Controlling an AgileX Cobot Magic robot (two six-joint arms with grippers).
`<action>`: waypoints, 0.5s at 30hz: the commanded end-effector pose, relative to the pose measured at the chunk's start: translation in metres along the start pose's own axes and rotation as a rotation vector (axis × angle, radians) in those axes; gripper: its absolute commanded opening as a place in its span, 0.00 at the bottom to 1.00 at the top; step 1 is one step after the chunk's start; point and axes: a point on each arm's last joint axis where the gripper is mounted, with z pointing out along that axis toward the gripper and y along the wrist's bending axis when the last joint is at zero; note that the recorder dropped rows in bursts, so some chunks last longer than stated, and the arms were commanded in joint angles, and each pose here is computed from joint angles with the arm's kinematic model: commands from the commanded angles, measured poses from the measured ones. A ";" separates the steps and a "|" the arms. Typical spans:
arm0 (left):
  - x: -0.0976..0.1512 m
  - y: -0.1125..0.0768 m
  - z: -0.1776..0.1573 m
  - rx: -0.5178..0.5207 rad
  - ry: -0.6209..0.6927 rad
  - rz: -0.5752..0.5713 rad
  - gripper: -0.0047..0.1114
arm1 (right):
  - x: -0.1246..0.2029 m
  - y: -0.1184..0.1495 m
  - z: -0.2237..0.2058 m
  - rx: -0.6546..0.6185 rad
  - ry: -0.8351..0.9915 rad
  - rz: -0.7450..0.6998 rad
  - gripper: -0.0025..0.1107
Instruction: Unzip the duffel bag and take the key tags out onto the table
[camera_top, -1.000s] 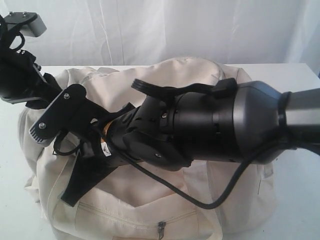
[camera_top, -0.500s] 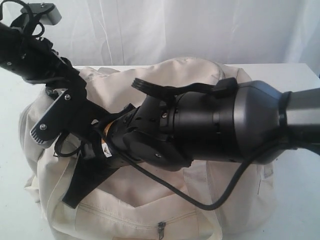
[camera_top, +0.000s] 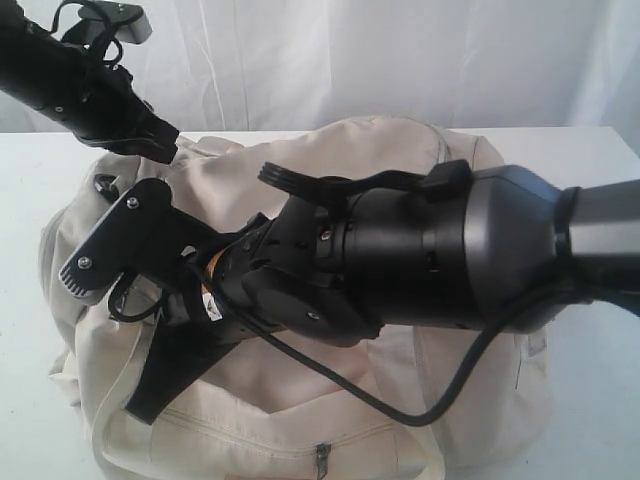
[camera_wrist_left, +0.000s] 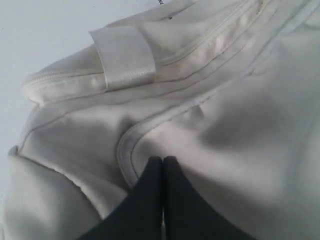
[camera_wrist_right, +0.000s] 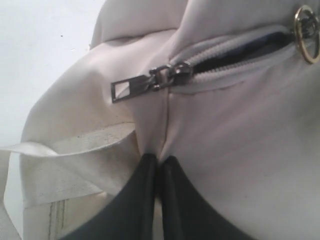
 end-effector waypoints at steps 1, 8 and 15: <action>0.003 -0.011 -0.025 0.025 0.060 0.038 0.04 | 0.004 0.002 0.000 -0.007 0.036 -0.004 0.02; 0.010 -0.033 -0.083 -0.001 0.103 0.001 0.04 | 0.002 0.003 -0.002 -0.010 0.026 0.059 0.10; 0.052 -0.059 -0.119 -0.009 0.122 -0.039 0.04 | -0.010 -0.001 -0.027 -0.006 -0.041 0.109 0.52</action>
